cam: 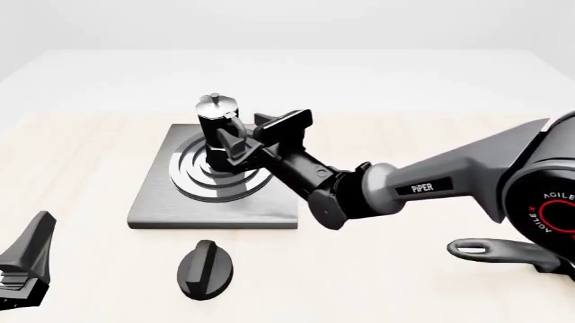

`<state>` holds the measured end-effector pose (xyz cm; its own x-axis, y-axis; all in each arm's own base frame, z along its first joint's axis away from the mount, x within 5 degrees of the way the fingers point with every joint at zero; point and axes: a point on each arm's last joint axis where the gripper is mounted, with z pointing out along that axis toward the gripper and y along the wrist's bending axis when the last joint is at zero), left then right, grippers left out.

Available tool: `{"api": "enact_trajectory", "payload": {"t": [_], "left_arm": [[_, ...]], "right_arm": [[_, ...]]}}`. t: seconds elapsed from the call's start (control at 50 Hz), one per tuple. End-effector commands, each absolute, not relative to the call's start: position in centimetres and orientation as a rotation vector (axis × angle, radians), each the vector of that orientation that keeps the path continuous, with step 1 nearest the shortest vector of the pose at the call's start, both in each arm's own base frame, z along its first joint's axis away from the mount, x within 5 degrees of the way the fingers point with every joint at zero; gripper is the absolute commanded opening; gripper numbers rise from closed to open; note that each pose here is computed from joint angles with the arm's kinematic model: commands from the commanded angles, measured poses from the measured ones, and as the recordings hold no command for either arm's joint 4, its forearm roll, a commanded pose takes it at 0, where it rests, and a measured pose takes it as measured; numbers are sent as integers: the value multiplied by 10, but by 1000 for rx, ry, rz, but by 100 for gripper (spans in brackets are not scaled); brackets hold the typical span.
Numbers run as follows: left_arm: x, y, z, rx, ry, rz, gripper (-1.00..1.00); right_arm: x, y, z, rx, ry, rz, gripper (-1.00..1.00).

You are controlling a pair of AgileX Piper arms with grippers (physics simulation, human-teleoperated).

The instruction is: Put the moka pot on the stove.

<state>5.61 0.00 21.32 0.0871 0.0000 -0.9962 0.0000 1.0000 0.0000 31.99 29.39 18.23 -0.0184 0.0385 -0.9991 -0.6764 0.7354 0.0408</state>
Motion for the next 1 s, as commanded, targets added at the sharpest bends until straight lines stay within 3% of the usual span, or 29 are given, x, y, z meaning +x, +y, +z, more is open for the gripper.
{"api": "enact_trajectory", "payload": {"t": [0.02, 1.0], "left_arm": [[56, 0, 213, 0, 1484, 0, 100], [56, 0, 213, 0, 1484, 0, 100]], "right_arm": [[315, 289, 187, -552, 1491, 609, 100], [293, 242, 199, -529, 1491, 549, 100]]}}
